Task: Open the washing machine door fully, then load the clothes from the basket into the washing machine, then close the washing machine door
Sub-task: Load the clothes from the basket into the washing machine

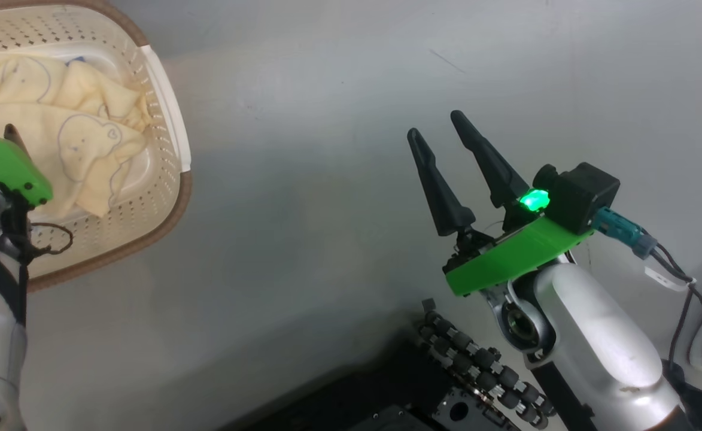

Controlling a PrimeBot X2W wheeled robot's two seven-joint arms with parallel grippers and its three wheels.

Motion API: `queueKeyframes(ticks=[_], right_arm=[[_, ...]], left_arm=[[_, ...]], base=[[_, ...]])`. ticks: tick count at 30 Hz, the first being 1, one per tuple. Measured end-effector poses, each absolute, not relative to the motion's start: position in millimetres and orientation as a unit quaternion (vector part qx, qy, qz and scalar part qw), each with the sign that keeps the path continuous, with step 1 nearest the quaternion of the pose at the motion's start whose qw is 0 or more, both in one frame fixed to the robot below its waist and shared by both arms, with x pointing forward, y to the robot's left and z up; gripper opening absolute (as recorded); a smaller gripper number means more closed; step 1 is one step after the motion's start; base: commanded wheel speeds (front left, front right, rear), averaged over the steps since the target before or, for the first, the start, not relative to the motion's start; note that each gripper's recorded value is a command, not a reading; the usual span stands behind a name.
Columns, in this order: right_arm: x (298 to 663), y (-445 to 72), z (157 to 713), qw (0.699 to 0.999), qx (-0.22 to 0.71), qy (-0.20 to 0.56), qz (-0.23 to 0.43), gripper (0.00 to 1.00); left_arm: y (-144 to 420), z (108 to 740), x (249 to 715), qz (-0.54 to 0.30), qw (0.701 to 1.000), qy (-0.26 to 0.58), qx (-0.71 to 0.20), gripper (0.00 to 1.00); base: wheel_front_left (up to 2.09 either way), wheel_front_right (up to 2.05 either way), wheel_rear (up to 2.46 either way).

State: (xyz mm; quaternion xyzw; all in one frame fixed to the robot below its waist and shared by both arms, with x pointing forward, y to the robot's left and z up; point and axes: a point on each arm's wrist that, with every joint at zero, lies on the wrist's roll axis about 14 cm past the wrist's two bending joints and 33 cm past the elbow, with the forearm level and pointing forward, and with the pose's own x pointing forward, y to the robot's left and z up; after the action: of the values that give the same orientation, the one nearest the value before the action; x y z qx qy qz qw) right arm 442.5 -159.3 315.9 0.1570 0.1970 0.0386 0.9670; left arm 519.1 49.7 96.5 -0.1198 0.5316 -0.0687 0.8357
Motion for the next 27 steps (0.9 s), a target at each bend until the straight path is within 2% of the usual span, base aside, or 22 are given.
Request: queueKeyframes(ticks=[12, 27], right_arm=[[445.6, -163.3, 300.8, 0.964, 0.158, 0.210, 0.033, 1.00], [443.3, -168.7, 286.2, 0.962, 0.157, 0.224, 0.022, 1.00]], left_arm=[[49.4, 61.8, 519.5, -0.074, 0.825, 0.552, -0.101, 1.00], [41.3, 47.0, 526.9, -0.097, 0.822, 0.556, -0.072, 1.00]], base=[[0.00, 0.00, 0.00], [0.00, 0.00, 0.00]])
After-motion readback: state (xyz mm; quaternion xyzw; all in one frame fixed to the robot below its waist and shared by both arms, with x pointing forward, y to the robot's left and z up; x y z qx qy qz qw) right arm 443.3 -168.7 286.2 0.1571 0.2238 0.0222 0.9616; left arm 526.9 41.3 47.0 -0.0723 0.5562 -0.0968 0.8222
